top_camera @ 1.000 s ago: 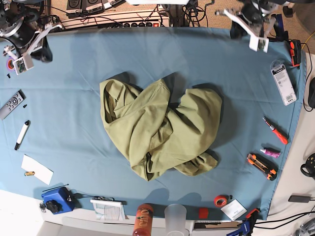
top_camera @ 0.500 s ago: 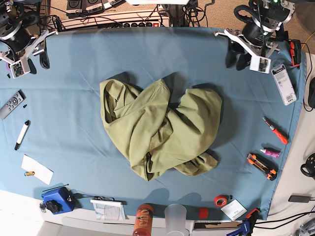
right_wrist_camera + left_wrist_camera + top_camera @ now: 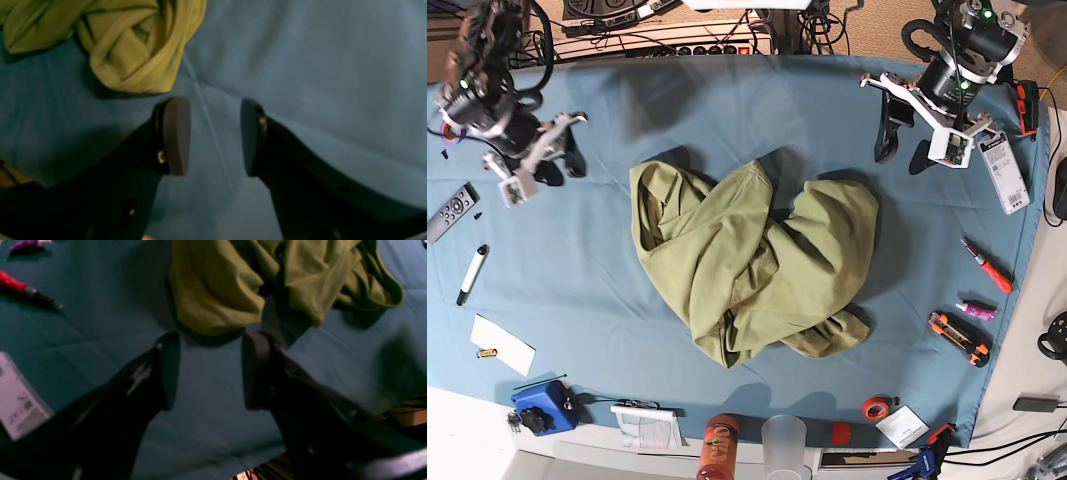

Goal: Layout the t-shirt on the table in an organized manner, then fold the t-shirt properly
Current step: 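Move both grippers down toward the crumpled olive-green t-shirt, then grasp the shirt with both grippers and pull it apart to stretch, then release the shirt with the left gripper and lift it away, then grasp another shirt edge with the left gripper and drag it outward, then regrasp the shirt with the right gripper and pull it outward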

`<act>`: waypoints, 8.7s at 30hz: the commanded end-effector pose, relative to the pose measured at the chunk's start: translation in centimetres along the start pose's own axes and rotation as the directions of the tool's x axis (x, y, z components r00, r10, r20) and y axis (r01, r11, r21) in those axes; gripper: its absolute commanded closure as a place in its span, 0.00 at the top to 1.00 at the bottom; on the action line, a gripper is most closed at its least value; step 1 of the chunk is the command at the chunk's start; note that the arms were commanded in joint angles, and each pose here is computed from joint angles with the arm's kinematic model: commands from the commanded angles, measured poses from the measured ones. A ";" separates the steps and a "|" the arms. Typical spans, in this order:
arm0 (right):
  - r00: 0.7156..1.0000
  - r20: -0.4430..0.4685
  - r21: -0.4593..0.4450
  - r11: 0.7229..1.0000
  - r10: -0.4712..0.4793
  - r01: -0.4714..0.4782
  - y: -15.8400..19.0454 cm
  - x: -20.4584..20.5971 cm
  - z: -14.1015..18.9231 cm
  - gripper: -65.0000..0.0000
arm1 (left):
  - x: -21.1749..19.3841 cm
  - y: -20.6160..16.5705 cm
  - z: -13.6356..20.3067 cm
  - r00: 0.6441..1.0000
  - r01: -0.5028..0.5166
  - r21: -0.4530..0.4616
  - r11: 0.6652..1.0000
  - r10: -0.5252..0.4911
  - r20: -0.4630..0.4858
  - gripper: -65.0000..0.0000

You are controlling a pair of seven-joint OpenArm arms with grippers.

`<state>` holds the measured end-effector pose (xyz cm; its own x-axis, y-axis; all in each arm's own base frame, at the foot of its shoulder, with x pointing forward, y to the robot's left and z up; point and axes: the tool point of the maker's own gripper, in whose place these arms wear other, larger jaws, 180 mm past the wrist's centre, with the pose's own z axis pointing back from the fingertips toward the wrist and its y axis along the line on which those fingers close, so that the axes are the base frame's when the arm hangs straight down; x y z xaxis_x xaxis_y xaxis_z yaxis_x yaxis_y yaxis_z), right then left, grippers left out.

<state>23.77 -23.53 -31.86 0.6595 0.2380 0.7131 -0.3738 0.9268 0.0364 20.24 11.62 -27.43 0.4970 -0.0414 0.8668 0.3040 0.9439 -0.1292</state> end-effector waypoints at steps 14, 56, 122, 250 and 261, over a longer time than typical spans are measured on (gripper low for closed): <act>0.999 -0.017 0.142 0.989 -0.032 0.034 5.7 0.1 -9.1 0.38 | 1.2 0.8 -1.5 0.998 -0.017 -0.007 1.000 0.017 0.059 0.47; 0.990 0.084 -0.007 0.994 -0.109 0.110 0.1 3.3 -7.5 0.00 | -0.2 -17.8 -14.2 0.981 0.171 -0.304 0.937 -0.190 -0.034 0.52; 0.979 0.201 -0.307 0.951 0.030 0.034 -13.4 13.6 -0.4 0.00 | 2.6 9.6 -11.8 0.971 0.154 0.348 0.925 -0.076 -0.229 0.00; 0.961 0.163 0.046 0.975 -0.221 0.217 -7.6 4.8 2.6 0.37 | -1.6 1.9 -7.9 0.957 -0.259 -0.082 0.962 0.244 -0.157 0.00; 0.978 -0.064 0.153 0.966 -0.199 0.207 -1.5 -0.6 -1.8 0.37 | -1.6 1.9 -7.9 0.957 -0.259 -0.082 0.962 0.245 -0.156 0.00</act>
<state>24.34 -24.19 -34.87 0.7912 0.0611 0.6085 -0.3074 0.8999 0.3094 25.85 10.85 -34.03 0.7121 0.1342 0.6891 0.2138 0.8935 -0.3949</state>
